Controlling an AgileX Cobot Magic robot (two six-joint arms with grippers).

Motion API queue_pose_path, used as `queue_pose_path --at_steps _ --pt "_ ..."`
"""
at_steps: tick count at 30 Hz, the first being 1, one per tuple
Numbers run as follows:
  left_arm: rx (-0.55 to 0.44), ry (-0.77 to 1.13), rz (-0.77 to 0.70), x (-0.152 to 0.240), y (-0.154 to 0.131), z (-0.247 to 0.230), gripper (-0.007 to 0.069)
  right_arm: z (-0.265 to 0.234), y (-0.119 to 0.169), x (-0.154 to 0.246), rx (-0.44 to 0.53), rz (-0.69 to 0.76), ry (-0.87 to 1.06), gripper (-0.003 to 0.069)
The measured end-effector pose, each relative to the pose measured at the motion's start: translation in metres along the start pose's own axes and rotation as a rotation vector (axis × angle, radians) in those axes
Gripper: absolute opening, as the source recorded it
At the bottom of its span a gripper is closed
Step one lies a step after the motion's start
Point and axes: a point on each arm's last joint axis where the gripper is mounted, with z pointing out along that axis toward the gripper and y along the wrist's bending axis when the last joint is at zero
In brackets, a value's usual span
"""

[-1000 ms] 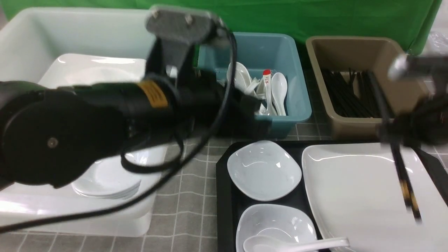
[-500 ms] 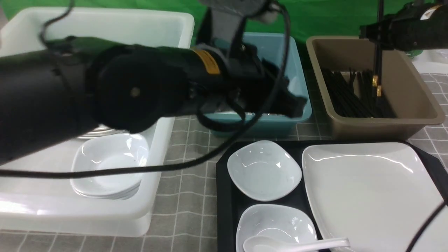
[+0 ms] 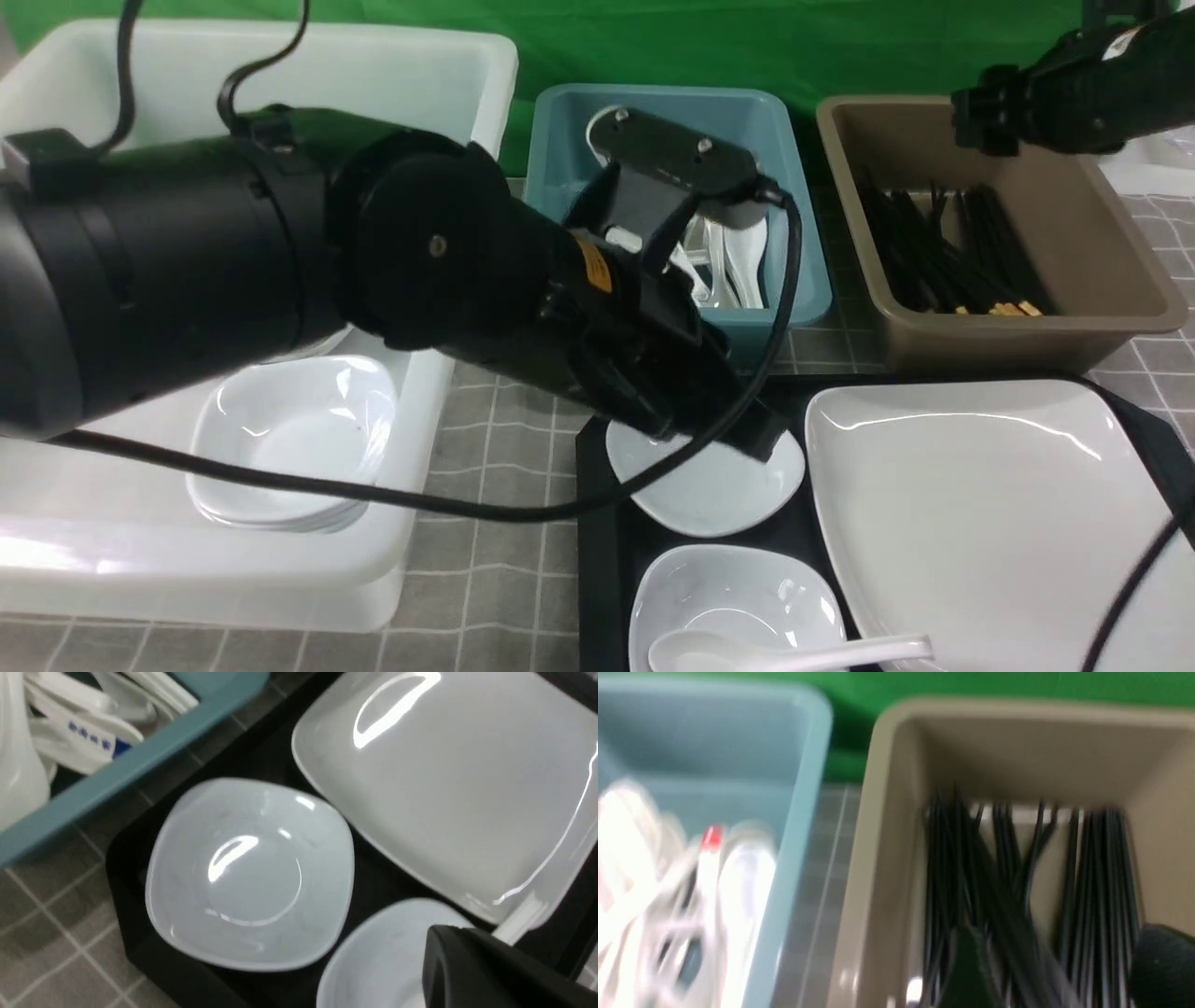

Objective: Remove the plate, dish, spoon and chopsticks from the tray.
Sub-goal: Use the left arm to grab a soup spoon from the plate

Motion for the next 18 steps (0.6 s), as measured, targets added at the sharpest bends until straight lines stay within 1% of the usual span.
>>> queue_pose_path --at_steps 2,3,4,5,6,8,9,10,12,13,15,16,17,18 --pt "0.012 0.062 0.0 0.003 -0.001 0.002 0.0003 -0.025 0.003 0.003 -0.017 -0.049 0.074 0.0312" --pt "0.02 0.106 0.003 0.004 -0.001 0.004 0.0003 -0.049 0.006 0.007 -0.033 -0.085 0.139 0.0206" --pt "0.023 0.124 0.004 0.005 -0.001 0.005 0.0003 -0.049 0.006 0.007 -0.033 -0.088 0.139 0.0173" --pt "0.036 0.17 0.022 0.004 -0.002 0.009 0.0003 -0.075 0.009 0.013 -0.05 -0.107 0.201 0.0102" --pt "0.051 0.205 0.043 0.004 -0.003 0.013 0.0003 -0.09 0.011 0.017 -0.058 -0.117 0.228 0.0071" --pt "0.096 0.273 0.106 0.002 -0.008 0.023 0.0003 -0.116 0.014 0.035 -0.071 -0.127 0.287 0.0042" --pt "0.101 0.278 0.115 0.002 -0.009 0.025 0.0004 -0.118 0.014 0.037 -0.072 -0.127 0.287 0.0041" --pt "0.135 0.302 0.181 0.001 -0.016 0.034 0.0006 -0.134 0.016 0.05 -0.074 -0.126 0.296 0.0037" --pt "0.168 0.318 0.271 0.003 -0.024 0.045 0.0018 -0.145 0.018 0.07 -0.084 -0.118 0.312 0.0034" --pt "0.186 0.322 0.332 0.005 -0.031 0.052 0.0032 -0.154 0.02 0.08 -0.095 -0.111 0.305 0.0034" --pt "0.194 0.317 0.399 0.008 -0.041 0.067 0.0063 -0.16 0.021 0.097 -0.105 -0.103 0.319 0.0034" --pt "0.19 0.309 0.424 0.009 -0.046 0.075 0.0086 -0.166 0.023 0.107 -0.11 -0.1 0.321 0.0034" --pt "0.19 0.31 0.429 0.01 -0.047 0.075 0.0091 -0.168 0.023 0.108 -0.111 -0.1 0.315 0.0034" --pt "0.179 0.3 0.459 0.012 -0.052 0.086 0.0137 -0.173 0.024 0.12 -0.114 -0.098 0.324 0.0034"
